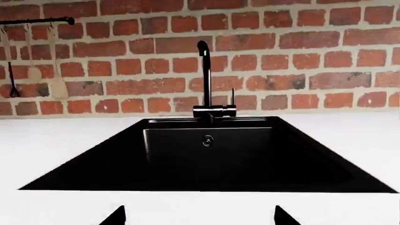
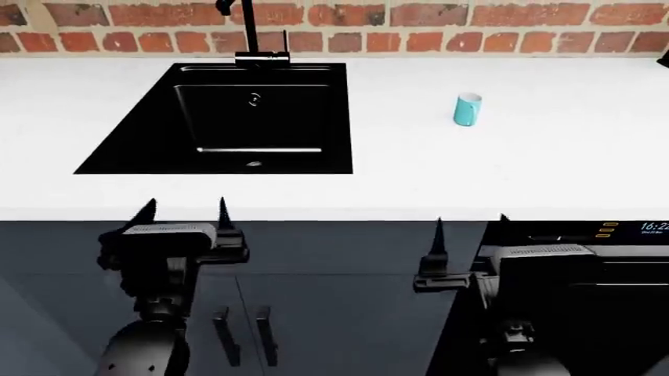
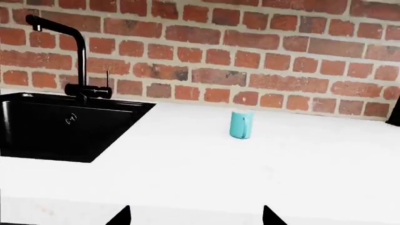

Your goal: A wet mug is on the counter and needs to be dried. Pick it up and place it upside down in the open cabinet.

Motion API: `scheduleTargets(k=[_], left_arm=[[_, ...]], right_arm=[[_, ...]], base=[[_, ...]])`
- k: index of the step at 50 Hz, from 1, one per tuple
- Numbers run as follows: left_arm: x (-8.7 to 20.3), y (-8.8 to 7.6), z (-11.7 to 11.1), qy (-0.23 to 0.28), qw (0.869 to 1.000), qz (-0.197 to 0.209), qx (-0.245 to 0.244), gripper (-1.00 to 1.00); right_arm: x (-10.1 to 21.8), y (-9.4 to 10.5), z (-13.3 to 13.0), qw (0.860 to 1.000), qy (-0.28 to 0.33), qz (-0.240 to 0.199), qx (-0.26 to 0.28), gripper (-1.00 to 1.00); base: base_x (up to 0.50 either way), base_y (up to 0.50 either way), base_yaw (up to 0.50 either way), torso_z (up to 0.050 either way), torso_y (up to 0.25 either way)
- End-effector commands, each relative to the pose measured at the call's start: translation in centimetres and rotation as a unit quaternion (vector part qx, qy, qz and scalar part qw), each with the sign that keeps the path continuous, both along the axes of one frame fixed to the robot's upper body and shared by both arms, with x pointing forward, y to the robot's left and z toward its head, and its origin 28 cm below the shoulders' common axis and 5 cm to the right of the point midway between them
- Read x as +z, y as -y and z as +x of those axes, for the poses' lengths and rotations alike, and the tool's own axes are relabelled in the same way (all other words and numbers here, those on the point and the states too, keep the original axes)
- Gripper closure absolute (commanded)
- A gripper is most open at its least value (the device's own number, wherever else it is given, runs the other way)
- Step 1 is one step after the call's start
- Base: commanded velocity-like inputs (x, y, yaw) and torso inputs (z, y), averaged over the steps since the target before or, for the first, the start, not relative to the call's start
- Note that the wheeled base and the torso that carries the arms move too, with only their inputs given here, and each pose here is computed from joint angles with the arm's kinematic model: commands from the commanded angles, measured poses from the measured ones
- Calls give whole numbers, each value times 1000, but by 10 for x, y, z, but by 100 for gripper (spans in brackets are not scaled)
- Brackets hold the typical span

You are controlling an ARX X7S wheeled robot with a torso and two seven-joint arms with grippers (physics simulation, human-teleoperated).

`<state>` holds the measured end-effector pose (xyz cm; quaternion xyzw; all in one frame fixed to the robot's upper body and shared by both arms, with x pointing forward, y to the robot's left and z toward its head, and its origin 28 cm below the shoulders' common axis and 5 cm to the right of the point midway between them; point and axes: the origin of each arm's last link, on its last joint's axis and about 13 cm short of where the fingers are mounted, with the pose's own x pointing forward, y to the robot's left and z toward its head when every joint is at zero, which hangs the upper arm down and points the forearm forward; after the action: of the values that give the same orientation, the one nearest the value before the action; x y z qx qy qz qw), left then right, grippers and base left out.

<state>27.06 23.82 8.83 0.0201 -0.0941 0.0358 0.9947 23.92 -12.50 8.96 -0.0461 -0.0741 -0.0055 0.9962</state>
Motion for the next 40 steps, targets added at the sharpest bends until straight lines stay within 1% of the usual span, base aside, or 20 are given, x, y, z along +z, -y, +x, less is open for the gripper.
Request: scheduleTargets(k=[1,2,3,4,5,6,7,9,11,15,17,19,22,23,25,27,32,37,40], left_arm=[[180,-74,118,150,966,36,210,-100],[209,-79,128,203,949,43,237,-100],[236,-81,135,255,932,48,253,-100],[233,-85,142,240,929,51,278,-100],[199,-91,150,156,937,65,305,-100],[163,-97,152,76,937,83,331,-100],[150,-99,151,50,931,96,349,-100],[144,-103,149,42,914,117,386,-100],[137,-107,147,33,900,129,416,-100],[113,-114,140,8,874,149,463,-100],[104,-116,138,-3,867,154,474,-100],[97,-117,136,-13,864,156,479,-100],[91,-118,134,-26,863,151,481,-100],[91,-119,134,-30,864,149,480,-100],[89,-119,133,-42,871,140,468,-100],[87,-120,132,-48,874,138,463,-100],[86,-122,131,-54,875,135,461,-100],[86,-123,131,-55,874,133,464,-100],[85,-125,130,-58,870,133,471,-100]], right_arm=[[155,58,44,985,87,-105,-105,-100],[164,65,53,983,85,-113,-118,-100],[169,70,59,981,83,-120,-129,-100],[171,75,67,980,75,-123,-137,-100],[170,79,77,979,66,-127,-147,-100],[167,84,86,978,50,-132,-157,-100],[163,87,94,977,38,-134,-162,-100],[147,94,109,974,3,-145,-176,-100],[132,99,119,971,-23,-148,-187,-100],[113,105,125,971,-50,-133,-190,-100],[110,106,126,971,-55,-130,-191,-100],[110,105,126,972,-55,-129,-189,-100],[111,105,125,972,-54,-131,-188,-100],[110,104,124,972,-55,-131,-187,-100],[110,104,124,973,-56,-127,-184,-100],[108,103,124,974,-58,-125,-181,-100],[106,102,124,975,-61,-123,-176,-100],[107,103,124,975,-59,-122,-176,-100],[108,103,124,975,-58,-122,-176,-100]], base=[[0,0,0,0,0],[0,0,0,0,0],[0,0,0,0,0],[0,0,0,0,0],[0,0,0,0,0],[0,0,0,0,0],[0,0,0,0,0],[0,0,0,0,0],[0,0,0,0,0],[0,0,0,0,0],[0,0,0,0,0],[0,0,0,0,0],[0,0,0,0,0],[0,0,0,0,0],[74,0,0,0,0],[500,0,0,0,0],[500,0,0,0,0],[500,0,0,0,0],[500,0,0,0,0]])
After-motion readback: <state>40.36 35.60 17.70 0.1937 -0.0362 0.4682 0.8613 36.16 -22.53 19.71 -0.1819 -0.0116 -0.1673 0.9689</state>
